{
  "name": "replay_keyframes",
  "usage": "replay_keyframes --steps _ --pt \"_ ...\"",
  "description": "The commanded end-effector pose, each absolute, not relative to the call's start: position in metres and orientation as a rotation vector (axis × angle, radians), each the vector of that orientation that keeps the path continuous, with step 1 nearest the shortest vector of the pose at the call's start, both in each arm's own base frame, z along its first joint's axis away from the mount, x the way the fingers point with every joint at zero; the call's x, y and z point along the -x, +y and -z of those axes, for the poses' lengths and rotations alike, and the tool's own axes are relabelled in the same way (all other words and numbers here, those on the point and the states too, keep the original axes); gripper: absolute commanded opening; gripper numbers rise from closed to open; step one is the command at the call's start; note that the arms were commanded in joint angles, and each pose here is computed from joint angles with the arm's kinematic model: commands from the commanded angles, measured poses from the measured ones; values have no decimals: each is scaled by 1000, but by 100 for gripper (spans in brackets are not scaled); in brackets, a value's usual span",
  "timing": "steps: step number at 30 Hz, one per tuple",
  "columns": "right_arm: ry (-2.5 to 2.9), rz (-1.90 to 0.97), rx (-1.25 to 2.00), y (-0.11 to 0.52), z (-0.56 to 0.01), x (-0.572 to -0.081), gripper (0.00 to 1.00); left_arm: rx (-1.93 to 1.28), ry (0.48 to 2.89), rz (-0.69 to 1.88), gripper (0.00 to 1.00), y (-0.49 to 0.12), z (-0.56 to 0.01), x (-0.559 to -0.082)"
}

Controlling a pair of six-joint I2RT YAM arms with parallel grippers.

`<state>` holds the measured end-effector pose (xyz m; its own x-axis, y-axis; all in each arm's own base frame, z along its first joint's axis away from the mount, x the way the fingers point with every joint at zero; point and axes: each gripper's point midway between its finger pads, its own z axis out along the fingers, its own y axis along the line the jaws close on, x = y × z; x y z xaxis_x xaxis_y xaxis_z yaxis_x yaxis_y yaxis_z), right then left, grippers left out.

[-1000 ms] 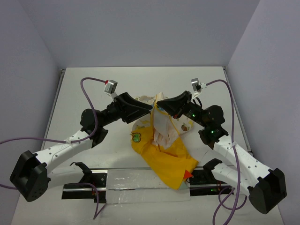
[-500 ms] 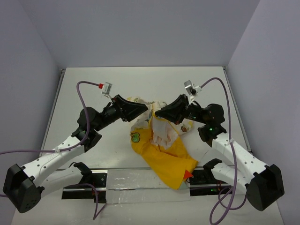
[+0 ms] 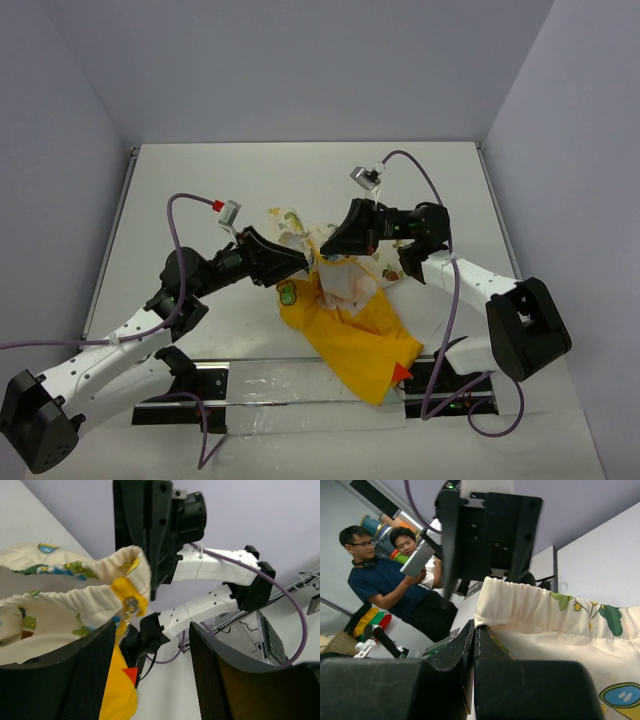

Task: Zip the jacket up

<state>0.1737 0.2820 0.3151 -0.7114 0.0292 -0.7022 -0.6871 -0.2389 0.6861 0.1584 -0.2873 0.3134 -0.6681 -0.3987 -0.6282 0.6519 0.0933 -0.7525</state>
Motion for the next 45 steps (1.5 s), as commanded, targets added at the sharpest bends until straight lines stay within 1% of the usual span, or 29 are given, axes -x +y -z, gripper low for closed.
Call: replay_keyframes --steps 1,9,19,31,34,37,41,45 --pt "999 -1785 1108 263 -375 -133 0 -346 1558 1712 65 -290 -312 -149" --pt "992 -1789 1101 261 -380 -131 0 -318 1533 1722 65 -290 -307 -153" --pt "985 -1798 1082 260 -384 -128 0 -316 1408 1915 59 -303 -325 -152" --pt "988 -1804 1076 260 -385 -129 0 -328 1279 1996 57 -296 -352 -142" --pt "986 -1805 1072 260 -385 -129 0 -315 1310 1926 57 -295 -351 -147" --pt "983 -1805 1066 260 -386 -129 0 -237 1414 1770 60 -293 -337 -162" --pt "992 -1812 1056 261 -384 -132 0 -127 1377 1678 60 -270 -342 -166" --pt "992 -1824 1043 262 -385 -133 0 -126 1331 1624 60 -255 -353 -161"
